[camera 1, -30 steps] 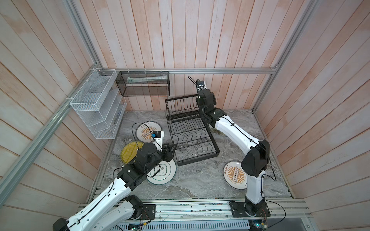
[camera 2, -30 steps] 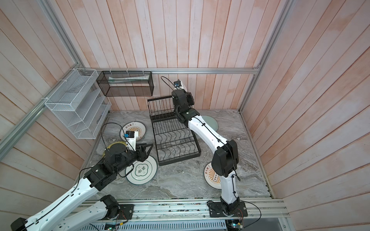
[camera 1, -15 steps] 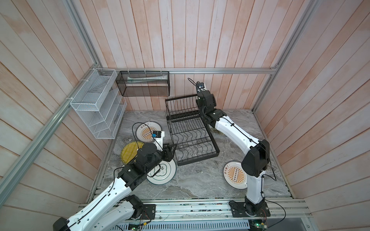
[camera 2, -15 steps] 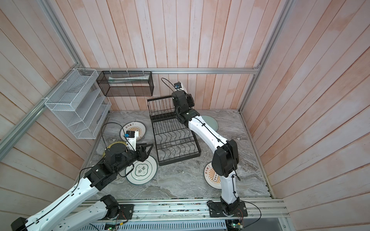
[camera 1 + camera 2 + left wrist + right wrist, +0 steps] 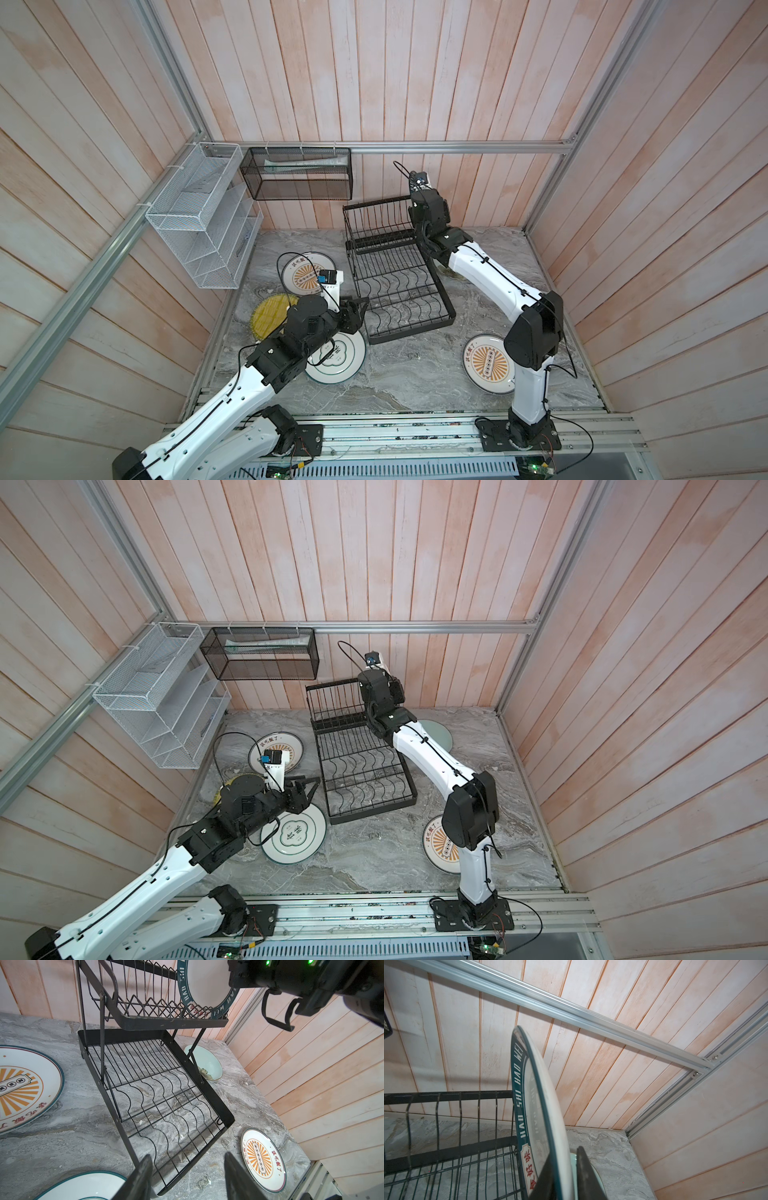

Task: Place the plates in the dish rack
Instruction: 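Lower the upright green-rimmed plate into the rack's upper tier slots with the right gripper, then open the right gripper and draw it back from the plate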

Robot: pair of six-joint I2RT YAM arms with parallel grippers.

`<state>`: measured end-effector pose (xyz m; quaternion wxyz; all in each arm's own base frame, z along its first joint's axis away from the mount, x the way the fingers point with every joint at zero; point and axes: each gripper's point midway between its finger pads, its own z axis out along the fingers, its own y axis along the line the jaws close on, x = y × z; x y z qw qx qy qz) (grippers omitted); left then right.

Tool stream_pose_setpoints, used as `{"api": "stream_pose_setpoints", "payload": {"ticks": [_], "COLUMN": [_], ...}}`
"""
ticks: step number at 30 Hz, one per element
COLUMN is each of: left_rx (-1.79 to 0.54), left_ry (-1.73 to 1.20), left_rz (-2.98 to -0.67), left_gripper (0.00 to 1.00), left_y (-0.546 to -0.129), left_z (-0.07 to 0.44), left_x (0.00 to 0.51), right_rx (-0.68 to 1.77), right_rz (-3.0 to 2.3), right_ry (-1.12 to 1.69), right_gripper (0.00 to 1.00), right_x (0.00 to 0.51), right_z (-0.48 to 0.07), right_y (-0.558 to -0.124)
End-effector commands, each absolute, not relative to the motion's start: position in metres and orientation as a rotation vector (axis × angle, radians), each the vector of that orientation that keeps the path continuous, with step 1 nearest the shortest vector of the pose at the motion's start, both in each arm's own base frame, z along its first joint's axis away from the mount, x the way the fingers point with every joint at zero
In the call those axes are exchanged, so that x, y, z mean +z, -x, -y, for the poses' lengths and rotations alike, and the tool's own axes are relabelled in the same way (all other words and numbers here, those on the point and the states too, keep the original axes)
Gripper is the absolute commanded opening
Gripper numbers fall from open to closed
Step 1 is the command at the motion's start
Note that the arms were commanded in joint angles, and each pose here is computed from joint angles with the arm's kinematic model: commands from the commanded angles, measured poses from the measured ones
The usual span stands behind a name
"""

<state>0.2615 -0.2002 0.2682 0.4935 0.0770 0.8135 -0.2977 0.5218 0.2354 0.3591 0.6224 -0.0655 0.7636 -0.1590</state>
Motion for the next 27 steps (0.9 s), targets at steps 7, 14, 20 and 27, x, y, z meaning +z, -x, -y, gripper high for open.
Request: {"api": "stream_pose_setpoints", "payload": {"ticks": [7,14,20,27], "left_rx": [-0.719,-0.718,-0.720,-0.728], "left_ry": [-0.198,-0.195,-0.194,-0.179], "left_rz": [-1.955,-1.957,-1.959,-1.955], "left_gripper": [0.56,0.56,0.56,0.56], "left_y": [-0.261,-0.260,-0.260,-0.258], "left_z": [0.200,0.200,0.199,0.197], "left_x": [0.279,0.278,0.277,0.273], "right_rx": [-0.310,-0.254,-0.188,-0.079], "right_rz": [-1.725,-1.696,-1.691,-1.659], "right_ry": [0.091,0.063,0.043,0.041], "right_gripper": [0.46,0.62,0.65,0.67], "right_x": [0.386,0.409,0.423,0.439], "right_z": [-0.220,-0.213,-0.204,-0.198], "right_y": [-0.510,-0.500,-0.493,-0.470]}}
